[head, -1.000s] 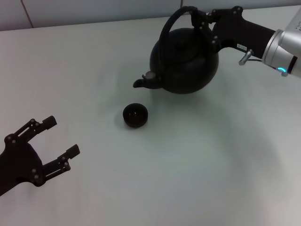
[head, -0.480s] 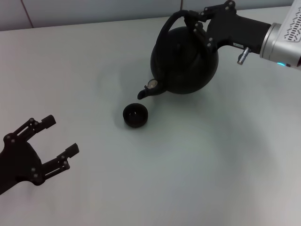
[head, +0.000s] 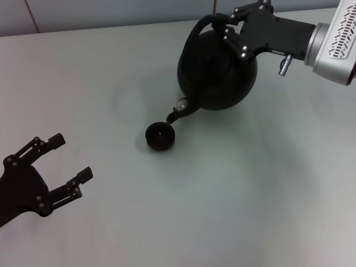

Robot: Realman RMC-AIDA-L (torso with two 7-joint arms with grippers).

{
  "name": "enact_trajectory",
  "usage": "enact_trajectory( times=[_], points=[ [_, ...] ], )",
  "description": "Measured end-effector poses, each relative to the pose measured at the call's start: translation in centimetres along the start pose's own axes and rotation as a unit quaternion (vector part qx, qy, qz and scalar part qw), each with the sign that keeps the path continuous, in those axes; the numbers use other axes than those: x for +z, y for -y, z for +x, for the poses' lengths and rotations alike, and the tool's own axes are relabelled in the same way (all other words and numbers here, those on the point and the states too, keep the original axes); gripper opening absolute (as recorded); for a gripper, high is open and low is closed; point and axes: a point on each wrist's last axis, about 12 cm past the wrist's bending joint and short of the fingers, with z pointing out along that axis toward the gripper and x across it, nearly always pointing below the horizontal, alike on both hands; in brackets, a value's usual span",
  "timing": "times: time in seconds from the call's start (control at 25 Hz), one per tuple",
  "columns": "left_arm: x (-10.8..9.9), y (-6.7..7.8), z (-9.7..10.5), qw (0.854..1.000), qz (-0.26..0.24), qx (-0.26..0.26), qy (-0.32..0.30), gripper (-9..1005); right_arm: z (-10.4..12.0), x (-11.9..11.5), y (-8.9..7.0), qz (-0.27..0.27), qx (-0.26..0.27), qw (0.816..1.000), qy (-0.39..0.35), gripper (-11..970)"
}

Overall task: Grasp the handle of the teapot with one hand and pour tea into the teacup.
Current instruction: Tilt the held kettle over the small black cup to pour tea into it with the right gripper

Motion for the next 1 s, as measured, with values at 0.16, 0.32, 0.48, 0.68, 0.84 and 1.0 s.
enact_trajectory(
  times=[0.16,0.32,0.48,0.68,0.84,1.0],
  points=[
    [0.1,0.0,0.0,1.000,0.002,0.000,0.000,855,-0.2,0.1,0.1,-0.001,-0.019,1.000,0.002,77],
    [0.1,0.0,0.1,1.000,0.002,-0.001,-0.003,855,-0.4,0.3,0.2,-0.003,-0.038,0.999,0.005,78],
    [0.1,0.0,0.2,1.000,0.001,-0.002,-0.009,854,-0.7,0.7,0.1,-0.007,-0.052,0.999,0.009,78],
    [0.2,0.0,0.3,1.000,0.001,-0.003,-0.012,855,-0.8,1.1,-0.1,-0.012,-0.069,0.997,0.013,78],
    [0.2,0.1,0.3,1.000,0.001,-0.004,-0.013,854,-1.1,1.5,0.1,-0.011,-0.076,0.997,0.015,78],
    [0.2,0.1,0.4,1.000,0.001,-0.006,-0.013,854,-1.1,1.6,0.1,-0.011,-0.078,0.997,0.015,77]
  ],
)
